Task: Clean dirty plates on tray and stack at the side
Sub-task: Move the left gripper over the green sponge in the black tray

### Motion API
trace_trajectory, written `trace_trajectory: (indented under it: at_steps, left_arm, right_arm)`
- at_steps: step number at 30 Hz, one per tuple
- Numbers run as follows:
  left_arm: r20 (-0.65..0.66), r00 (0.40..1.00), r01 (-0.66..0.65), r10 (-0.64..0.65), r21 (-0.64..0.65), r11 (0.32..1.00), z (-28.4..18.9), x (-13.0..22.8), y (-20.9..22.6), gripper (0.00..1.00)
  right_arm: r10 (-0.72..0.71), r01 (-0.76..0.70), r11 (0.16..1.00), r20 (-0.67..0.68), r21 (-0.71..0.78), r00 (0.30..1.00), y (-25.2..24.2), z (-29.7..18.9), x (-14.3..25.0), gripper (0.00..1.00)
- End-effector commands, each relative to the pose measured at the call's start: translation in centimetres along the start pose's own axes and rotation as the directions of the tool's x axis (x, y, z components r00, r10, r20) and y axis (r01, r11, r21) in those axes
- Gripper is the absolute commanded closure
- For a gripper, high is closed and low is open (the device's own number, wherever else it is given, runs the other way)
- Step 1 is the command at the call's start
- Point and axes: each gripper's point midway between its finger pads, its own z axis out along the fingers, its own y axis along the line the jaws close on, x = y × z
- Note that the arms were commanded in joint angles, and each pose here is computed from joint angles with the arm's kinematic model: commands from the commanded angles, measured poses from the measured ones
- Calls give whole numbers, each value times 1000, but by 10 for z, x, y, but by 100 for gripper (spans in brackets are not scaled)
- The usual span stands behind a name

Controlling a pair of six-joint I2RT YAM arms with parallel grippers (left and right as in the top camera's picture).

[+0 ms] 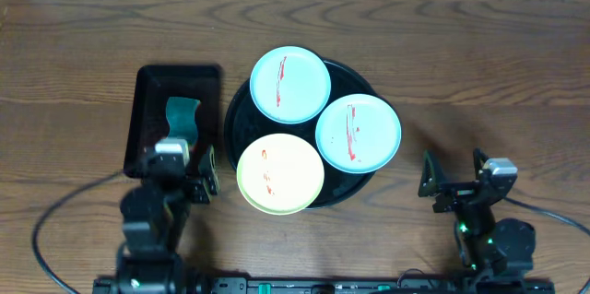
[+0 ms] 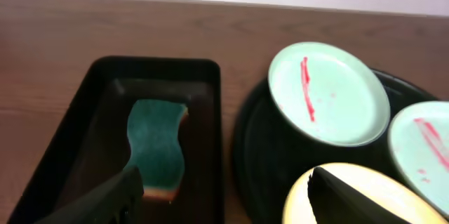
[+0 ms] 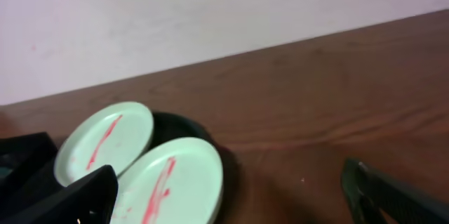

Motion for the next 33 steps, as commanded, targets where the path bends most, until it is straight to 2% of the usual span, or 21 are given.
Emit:
trace_trajectory:
  at_steps: [1,8,15,20,24,26,28,33]
  left_arm:
    - [-58,998,23,-20,50,998,0,-38,-12,24]
    - [-304,952,54,-43,29,998,8,-74,-14,24]
    - [-575,814,92,-83,-13,996,19,-72,-12,24]
    - [-625,778,41,-62,-47,998,41,-60,1,24]
    - [-658,750,25,-68,-75,997,54,-48,8,24]
    - [-672,737,26,-71,-76,997,57,-44,8,24]
    - [-686,726,-14,-47,-84,996,62,-39,15,24]
    - [-733,680,-122,-16,-134,983,83,-21,40,24]
  right_arm:
    - [25,-25,1000,-25,-5,999,9,-4,-26,1]
    - [1,-1,1000,-232,2,973,21,11,-48,1]
    - [26,-11,999,-531,31,847,25,42,-44,1]
    - [38,-18,999,-627,37,778,20,73,-30,1]
    - [-34,-64,991,-689,-116,724,38,85,-7,1]
    - [-35,-85,988,-716,-132,697,39,87,3,1]
    - [-17,-100,989,-754,-110,657,34,91,18,11]
    - [7,-104,992,-786,-73,618,27,96,33,17]
